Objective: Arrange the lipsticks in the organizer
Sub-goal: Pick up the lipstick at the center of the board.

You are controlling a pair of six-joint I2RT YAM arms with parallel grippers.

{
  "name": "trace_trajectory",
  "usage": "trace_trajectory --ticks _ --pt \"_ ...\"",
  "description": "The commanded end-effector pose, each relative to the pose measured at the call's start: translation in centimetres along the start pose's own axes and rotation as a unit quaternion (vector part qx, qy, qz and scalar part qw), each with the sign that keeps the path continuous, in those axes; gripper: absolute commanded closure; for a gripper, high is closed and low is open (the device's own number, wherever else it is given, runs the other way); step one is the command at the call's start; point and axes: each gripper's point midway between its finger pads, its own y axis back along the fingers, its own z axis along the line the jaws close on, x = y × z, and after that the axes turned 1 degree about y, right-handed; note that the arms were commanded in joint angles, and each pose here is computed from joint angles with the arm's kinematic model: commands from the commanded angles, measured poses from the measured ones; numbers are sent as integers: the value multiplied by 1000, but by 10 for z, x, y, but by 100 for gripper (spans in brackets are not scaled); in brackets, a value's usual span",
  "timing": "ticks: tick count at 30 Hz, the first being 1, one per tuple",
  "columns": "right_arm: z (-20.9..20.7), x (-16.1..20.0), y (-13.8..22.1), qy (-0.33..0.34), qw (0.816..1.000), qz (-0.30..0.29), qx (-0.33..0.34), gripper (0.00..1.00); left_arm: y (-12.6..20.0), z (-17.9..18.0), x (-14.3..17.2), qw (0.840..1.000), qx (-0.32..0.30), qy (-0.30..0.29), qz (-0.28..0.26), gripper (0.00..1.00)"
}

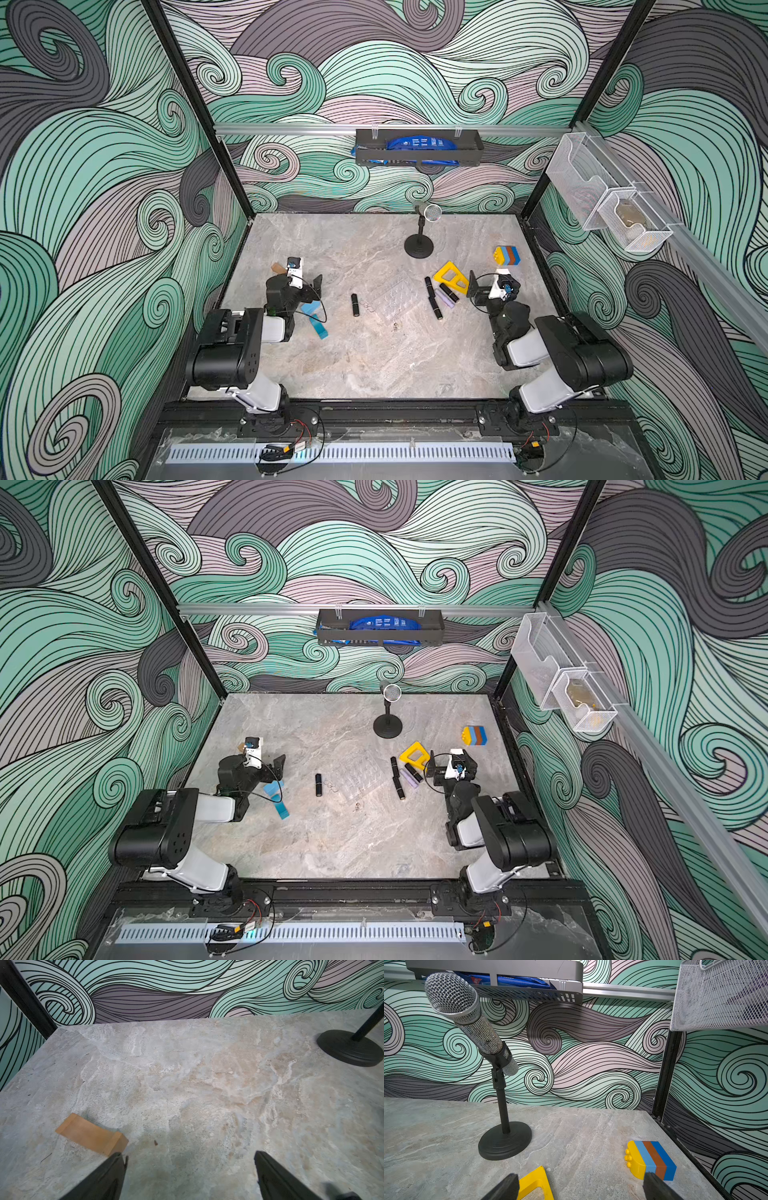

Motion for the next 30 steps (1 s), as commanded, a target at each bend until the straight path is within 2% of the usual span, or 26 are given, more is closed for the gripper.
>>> trace_trajectory --ticks 1,30 --pt "3 -3 0 2 1000 -7 -7 1 -2 6 -6 1000 -13 5 -10 1" --pt "4 -2 -2 1 1000 -4 -13 1 -2 6 -7 1000 -10 5 -11 1"
